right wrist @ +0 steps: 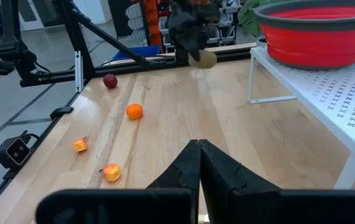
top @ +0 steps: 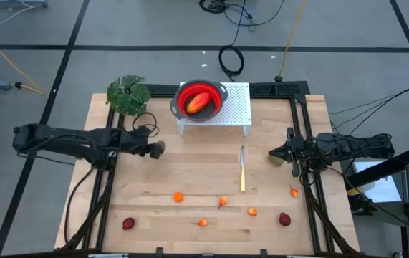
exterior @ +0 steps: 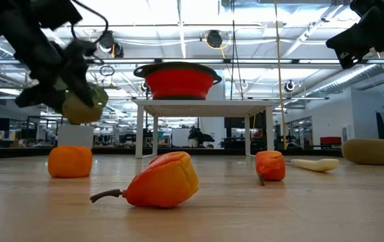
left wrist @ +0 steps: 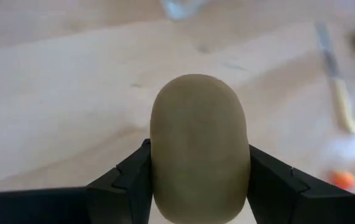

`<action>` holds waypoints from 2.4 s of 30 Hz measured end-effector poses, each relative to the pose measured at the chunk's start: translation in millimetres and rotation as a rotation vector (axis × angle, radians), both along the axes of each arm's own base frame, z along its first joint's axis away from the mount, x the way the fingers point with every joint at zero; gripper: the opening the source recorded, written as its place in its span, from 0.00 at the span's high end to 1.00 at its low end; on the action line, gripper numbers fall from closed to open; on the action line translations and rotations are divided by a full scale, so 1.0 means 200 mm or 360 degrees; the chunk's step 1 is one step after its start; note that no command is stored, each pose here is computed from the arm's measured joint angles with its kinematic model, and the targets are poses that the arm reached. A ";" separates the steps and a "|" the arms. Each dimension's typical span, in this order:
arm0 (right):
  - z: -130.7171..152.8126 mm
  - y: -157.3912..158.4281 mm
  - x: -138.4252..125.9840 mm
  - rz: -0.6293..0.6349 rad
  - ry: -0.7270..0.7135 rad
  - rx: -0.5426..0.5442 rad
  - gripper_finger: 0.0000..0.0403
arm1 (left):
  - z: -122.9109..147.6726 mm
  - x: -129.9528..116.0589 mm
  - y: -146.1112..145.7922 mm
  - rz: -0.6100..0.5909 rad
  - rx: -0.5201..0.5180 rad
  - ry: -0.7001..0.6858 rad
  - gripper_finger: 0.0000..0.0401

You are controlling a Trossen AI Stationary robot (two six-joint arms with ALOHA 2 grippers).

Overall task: Pick & Place Fruit
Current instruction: Put the left green kiwi into the red strainer bowl on the shelf

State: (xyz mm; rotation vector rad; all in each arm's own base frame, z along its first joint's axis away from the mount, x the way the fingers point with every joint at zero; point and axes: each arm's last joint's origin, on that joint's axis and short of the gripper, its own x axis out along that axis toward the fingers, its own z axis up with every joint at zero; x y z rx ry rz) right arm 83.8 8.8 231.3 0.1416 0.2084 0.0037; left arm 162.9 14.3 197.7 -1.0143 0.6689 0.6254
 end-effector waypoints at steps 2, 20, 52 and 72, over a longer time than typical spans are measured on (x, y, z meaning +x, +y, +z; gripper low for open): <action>0.00 0.00 0.00 0.0001 0.0000 0.0000 1.00 | 0.03 0.01 -0.03 -0.0107 0.0025 -0.0097 0.50; 0.00 0.00 0.00 0.0001 0.0001 -0.0005 1.00 | 0.42 0.12 -0.19 -0.0689 0.0847 -0.1383 0.50; 0.00 0.00 0.00 -0.0003 0.0000 -0.0007 1.00 | 0.66 0.02 -0.26 -0.1021 0.1986 -0.2256 0.50; 0.00 0.00 0.00 -0.0003 0.0000 -0.0007 1.00 | 0.71 -0.01 -0.23 -0.0569 0.1544 -0.2332 0.50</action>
